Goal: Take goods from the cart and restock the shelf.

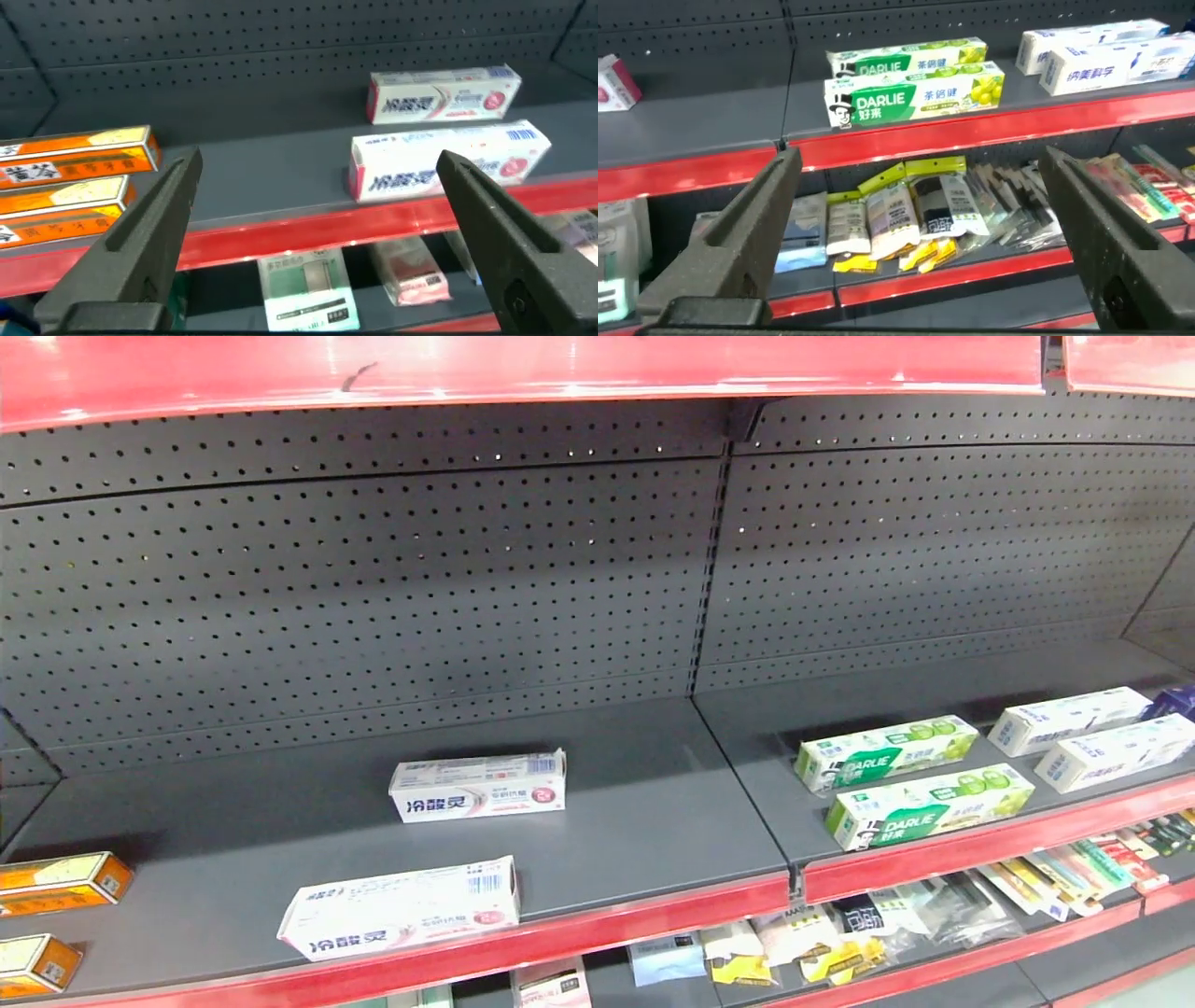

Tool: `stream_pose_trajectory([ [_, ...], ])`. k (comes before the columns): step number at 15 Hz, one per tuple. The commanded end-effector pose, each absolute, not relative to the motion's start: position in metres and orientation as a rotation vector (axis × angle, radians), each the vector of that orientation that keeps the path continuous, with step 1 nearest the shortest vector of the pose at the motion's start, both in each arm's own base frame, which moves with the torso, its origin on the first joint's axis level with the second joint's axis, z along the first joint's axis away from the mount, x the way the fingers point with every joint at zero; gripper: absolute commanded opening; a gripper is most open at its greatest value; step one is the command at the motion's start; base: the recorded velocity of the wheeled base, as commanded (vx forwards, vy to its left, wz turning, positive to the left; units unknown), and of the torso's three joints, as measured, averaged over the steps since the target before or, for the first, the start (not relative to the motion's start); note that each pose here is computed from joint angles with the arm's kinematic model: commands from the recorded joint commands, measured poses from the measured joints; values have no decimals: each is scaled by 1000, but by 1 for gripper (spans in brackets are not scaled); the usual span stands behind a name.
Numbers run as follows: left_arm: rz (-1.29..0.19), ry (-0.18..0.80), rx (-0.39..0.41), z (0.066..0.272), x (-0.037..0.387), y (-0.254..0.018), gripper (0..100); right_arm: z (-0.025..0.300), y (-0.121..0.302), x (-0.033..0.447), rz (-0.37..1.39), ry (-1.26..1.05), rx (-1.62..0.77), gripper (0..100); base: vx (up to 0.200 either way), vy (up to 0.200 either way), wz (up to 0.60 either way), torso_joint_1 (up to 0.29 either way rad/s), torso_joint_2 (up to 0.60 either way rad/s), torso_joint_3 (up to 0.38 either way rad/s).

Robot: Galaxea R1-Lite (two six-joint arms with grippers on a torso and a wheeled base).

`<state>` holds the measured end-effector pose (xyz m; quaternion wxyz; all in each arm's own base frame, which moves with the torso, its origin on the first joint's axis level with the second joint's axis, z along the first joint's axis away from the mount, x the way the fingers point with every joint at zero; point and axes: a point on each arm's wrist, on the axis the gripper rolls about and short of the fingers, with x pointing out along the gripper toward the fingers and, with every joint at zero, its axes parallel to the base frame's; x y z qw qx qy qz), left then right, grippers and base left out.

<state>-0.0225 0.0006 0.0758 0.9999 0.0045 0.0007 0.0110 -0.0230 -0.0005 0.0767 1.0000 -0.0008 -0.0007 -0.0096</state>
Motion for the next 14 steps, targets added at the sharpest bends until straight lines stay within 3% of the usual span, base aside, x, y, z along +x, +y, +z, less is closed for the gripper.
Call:
stream_pose_trajectory([
  [1, 21, 3, 9, 76, -22, 1, 100, 77, 0, -23, -18, -3, -2, 100, 0, 0, 0, 0, 0, 0],
  [3, 23, 12, 14, 77, -22, 1, 100, 77, -1, -23, -20, -3, 0, 100, 0, 0, 0, 0, 0, 0],
  [4, 35, -13, 21, 102, -23, 1, 100, 77, 0, -23, -18, -3, 0, 100, 0, 0, 0, 0, 0, 0],
  [5, 66, 53, -7, 157, -3, 2, 100, 77, 0, -23, -18, -3, 0, 100, 0, 0, 0, 0, 0, 0],
  [6, 113, 120, -93, 200, 29, 2, 100, 77, 0, -23, -18, -3, 0, 100, 0, 0, 0, 0, 0, 0],
  [7, 141, 173, -97, 212, 48, 3, 100, 77, 0, -23, -18, -3, 0, 100, 0, 0, 0, 0, 0, 0],
  [8, 218, 284, -82, 218, 80, 5, 100, 77, 0, -23, -18, -3, 0, 100, 0, 0, 0, 0, 0, 0],
  [9, 250, 440, -63, 205, 104, 7, 100, 77, 0, -23, -18, -3, 0, 100, 0, 0, 0, 0, 0, 0],
  [12, 254, 685, -22, 178, 135, 8, 100, 77, 0, -23, -18, -3, 0, 100, 0, 0, 0, 0, 0, 0],
  [14, 255, 765, 31, 168, 148, 11, 100, 77, 0, -23, -18, -3, 0, 100, 0, 0, 0, 0, 0, 0],
])
